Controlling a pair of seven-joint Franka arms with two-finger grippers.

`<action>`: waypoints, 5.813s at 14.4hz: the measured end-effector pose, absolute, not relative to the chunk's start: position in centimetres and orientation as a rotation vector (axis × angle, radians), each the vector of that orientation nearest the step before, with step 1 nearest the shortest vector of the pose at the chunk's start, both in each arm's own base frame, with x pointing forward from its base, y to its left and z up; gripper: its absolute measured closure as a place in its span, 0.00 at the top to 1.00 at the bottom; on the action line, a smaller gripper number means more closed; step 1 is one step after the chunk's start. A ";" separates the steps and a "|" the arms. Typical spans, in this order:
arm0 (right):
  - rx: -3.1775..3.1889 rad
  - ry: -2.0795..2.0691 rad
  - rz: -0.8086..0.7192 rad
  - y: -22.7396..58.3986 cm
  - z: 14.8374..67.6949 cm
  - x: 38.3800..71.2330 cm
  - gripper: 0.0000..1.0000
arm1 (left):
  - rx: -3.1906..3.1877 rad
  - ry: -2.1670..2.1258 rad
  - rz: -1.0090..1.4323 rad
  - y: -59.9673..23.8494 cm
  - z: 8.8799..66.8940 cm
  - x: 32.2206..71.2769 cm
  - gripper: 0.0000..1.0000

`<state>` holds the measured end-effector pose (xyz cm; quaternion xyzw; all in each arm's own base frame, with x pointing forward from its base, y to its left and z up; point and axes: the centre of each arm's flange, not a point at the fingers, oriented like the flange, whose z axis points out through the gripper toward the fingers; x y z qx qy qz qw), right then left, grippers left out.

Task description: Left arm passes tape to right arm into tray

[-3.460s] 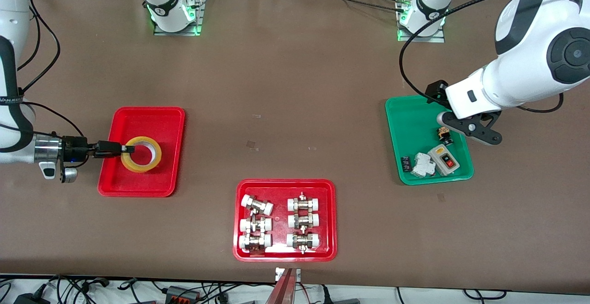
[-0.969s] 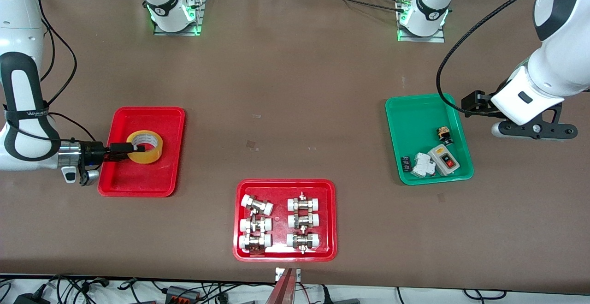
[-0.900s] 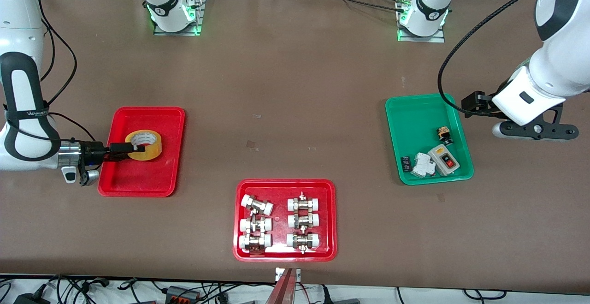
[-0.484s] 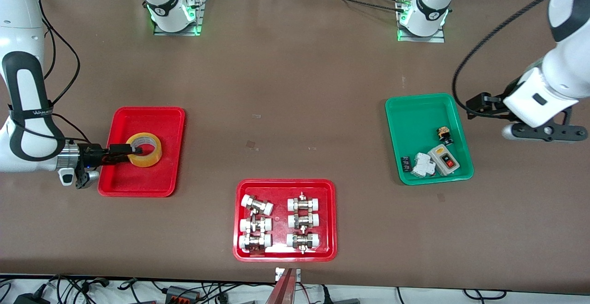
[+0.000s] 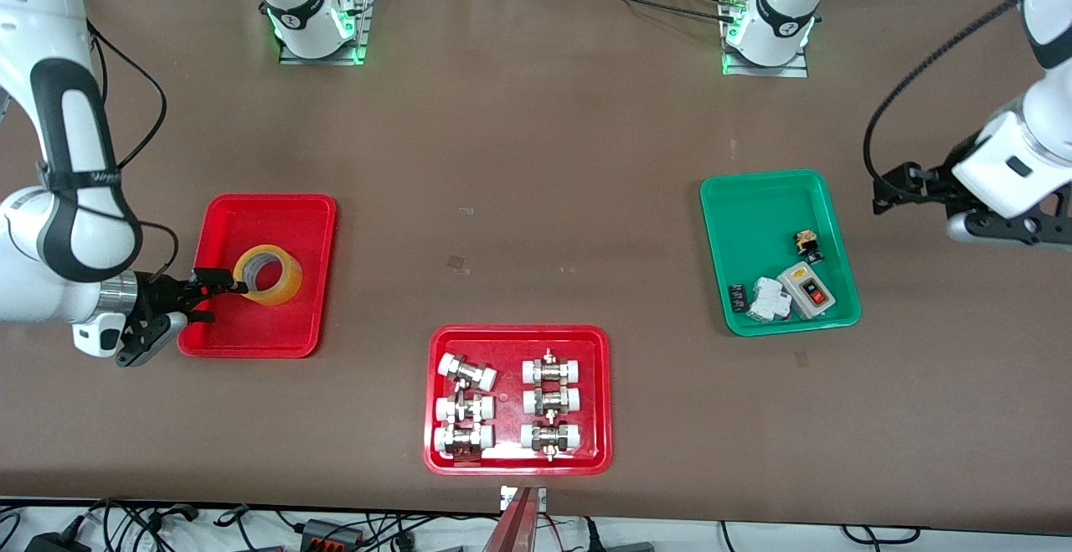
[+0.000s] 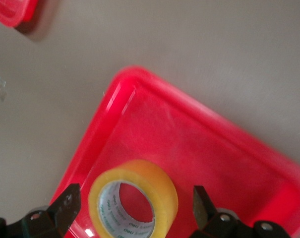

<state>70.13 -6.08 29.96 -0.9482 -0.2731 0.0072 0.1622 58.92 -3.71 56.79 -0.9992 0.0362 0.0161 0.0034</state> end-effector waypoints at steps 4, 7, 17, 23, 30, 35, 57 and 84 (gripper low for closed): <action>-2.871 -0.583 0.036 -2.7 38.6 70.7 1.00 | -3.132 0.124 0.039 -4.1 56.9 57.8 1.00; -2.963 -0.353 0.176 -0.6 40.7 69.5 1.00 | -3.136 0.122 0.029 -4.1 56.4 58.1 1.00; -3.129 -0.131 0.125 1.1 57.0 65.3 1.00 | -3.188 0.133 -0.091 -5.3 58.8 57.9 1.00; -3.138 0.010 -0.078 0.9 60.7 64.6 1.00 | -3.202 0.133 -0.080 -5.5 58.8 57.8 1.00; -3.149 0.061 -0.082 -1.1 60.6 61.8 1.00 | -3.219 0.106 -0.064 -4.8 58.7 57.8 1.00; -3.149 0.052 -0.002 -1.0 59.5 58.1 1.00 | -3.219 0.098 -0.060 -4.4 58.6 57.8 1.00; -3.148 -0.052 -0.051 -0.6 58.6 57.7 1.00 | -3.218 0.098 0.029 -4.2 58.2 57.1 1.00; -3.126 0.017 -0.035 -2.8 59.5 56.7 1.00 | -3.218 0.125 -0.011 -5.1 58.4 57.3 1.00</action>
